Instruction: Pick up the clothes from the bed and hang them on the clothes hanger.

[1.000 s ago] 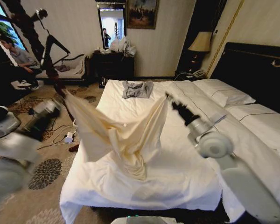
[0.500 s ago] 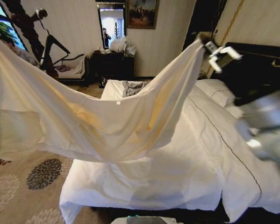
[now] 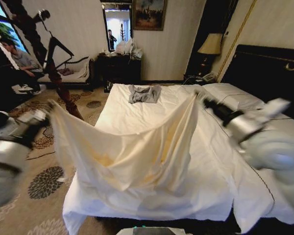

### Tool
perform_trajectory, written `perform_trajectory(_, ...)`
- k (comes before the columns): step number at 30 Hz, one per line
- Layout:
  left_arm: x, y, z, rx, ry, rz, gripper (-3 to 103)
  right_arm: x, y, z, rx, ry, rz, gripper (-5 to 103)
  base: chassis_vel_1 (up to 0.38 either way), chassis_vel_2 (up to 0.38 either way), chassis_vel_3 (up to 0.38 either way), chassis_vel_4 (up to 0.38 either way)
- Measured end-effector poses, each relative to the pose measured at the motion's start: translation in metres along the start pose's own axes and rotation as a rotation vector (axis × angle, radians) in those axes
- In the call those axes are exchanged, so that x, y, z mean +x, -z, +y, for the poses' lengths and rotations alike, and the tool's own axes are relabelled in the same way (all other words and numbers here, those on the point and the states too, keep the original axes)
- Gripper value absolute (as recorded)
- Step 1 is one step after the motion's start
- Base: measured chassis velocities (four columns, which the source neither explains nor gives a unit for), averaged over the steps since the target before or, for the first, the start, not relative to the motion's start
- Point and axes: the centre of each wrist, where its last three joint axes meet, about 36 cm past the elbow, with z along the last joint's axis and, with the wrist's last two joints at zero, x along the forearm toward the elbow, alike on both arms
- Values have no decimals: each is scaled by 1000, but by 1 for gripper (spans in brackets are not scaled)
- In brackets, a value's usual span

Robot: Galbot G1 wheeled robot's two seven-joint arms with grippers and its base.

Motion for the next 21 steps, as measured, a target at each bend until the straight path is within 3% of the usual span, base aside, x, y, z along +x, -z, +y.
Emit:
perform_trajectory(4, -23, -22, -3, 17, 13, 35, 0, -25, -28, -1, -11, -11, 54, 0, 0, 0, 0, 0)
perform_trajectory(9, -54, -42, -47, 94, -105, 119, 0, -69, -65, 35, -26, 96, 136, 0, 0, 0, 0, 0)
perform_trajectory(10, -54, -42, -47, 94, -105, 119, 0, -69, -65, 35, -26, 96, 136, 0, 0, 0, 0, 0)
perform_trajectory(12, -77, -66, -66, 115, -140, 177, 0, -92, -88, 43, -20, 116, 185, 0, 0, 0, 0, 0)
perform_trajectory(19, -141, -135, -108, 136, -134, 285, 0, -138, -158, 49, -18, 72, 327, 0, 0, 0, 0, 0)
perform_trajectory(21, -145, -144, -113, 137, -135, 302, 0, -141, -165, 49, -20, 68, 340, 0, 0, 0, 0, 0)
